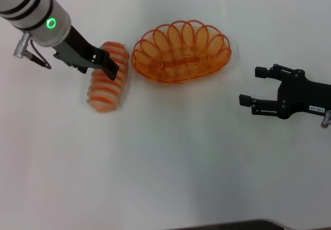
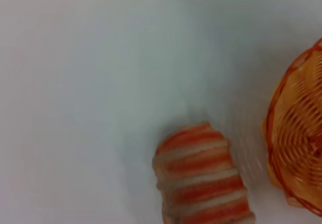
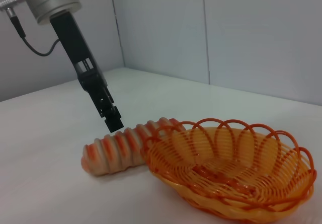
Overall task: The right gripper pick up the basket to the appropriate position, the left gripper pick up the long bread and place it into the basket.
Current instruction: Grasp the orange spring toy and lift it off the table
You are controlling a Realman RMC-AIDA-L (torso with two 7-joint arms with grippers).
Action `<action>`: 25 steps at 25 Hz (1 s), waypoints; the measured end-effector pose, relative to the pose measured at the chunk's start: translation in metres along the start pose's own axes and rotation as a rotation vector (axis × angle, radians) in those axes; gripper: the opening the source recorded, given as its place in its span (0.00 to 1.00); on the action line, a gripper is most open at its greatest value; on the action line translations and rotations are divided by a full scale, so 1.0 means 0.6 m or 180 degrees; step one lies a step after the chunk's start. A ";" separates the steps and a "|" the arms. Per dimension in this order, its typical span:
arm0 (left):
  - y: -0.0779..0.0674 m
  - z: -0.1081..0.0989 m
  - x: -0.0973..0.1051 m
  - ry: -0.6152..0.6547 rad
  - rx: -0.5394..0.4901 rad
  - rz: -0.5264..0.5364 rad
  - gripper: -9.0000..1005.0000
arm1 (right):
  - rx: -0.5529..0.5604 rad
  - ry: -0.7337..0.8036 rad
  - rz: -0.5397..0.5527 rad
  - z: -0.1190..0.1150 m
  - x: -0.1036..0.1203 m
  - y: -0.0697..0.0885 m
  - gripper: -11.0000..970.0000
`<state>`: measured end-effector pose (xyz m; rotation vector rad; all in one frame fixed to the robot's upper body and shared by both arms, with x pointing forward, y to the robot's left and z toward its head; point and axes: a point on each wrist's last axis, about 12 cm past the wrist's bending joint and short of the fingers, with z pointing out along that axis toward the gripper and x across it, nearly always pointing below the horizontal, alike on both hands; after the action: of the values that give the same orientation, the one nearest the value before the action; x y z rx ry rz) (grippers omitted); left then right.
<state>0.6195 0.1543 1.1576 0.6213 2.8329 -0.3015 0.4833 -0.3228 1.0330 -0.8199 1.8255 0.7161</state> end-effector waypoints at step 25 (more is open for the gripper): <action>-0.003 0.032 0.008 0.0089 -0.0065 -0.0049 0.68 | 0.0055 0.0034 0.0003 0.005 -0.003 -0.007 0.95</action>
<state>0.6179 0.1498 1.1381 0.6043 2.8649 -0.2683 0.4889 -0.3227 1.0332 -0.8130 1.8394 0.6968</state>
